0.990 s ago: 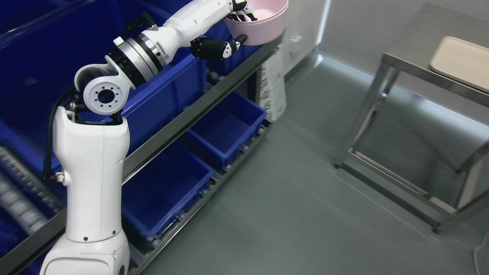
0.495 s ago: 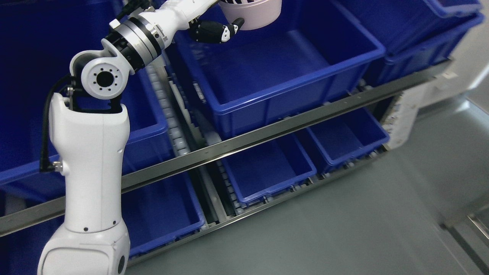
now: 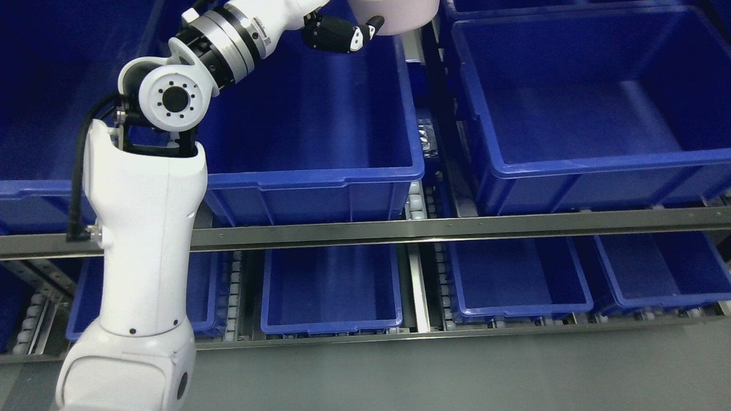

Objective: Stack pink IKEA bowls on left shelf middle
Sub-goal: 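Lower the stacked bowls into the middle blue bin and release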

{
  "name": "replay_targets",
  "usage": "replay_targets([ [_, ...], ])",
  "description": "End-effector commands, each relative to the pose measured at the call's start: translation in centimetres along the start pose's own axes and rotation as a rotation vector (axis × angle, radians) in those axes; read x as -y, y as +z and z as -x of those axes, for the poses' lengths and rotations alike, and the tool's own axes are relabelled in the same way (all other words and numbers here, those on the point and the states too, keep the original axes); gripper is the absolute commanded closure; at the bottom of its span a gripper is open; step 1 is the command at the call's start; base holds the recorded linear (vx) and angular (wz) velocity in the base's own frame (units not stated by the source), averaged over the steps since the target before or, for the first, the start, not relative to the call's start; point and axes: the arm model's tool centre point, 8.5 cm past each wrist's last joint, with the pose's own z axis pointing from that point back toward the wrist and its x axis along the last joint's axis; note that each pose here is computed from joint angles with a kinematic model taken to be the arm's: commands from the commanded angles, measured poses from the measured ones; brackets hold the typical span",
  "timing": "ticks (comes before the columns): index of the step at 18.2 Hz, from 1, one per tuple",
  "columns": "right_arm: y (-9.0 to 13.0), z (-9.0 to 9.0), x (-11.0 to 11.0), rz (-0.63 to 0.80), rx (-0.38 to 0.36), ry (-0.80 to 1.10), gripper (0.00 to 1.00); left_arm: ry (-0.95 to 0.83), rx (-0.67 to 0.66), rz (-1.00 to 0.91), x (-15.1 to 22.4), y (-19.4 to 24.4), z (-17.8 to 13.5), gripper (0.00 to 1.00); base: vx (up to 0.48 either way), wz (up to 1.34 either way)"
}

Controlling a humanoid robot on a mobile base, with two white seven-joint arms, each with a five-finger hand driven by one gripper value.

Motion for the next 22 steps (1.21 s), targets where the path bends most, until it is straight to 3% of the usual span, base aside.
replay_targets([
  [1,0.0,0.0,1.1,0.017,0.001,0.003,0.0,-0.032,0.001,0.046,0.7,-0.6,-0.6,0.92,-0.016,0.38],
  [6,0.0,0.0,1.1,0.017,0.001,0.003,0.0,-0.027,-0.061,0.126,2.6,-0.6,0.8,0.92,-0.011,0.25],
  [17,0.0,0.0,1.1,0.017,0.001,0.003,0.0,0.049,-0.218,0.23,7.1,2.4,7.9,0.9,0.001,-0.02],
  [22,0.0,0.0,1.1,0.017,0.001,0.003,0.0,0.081,-0.228,0.237,8.9,2.8,8.3,0.76,0.0,0.0],
])
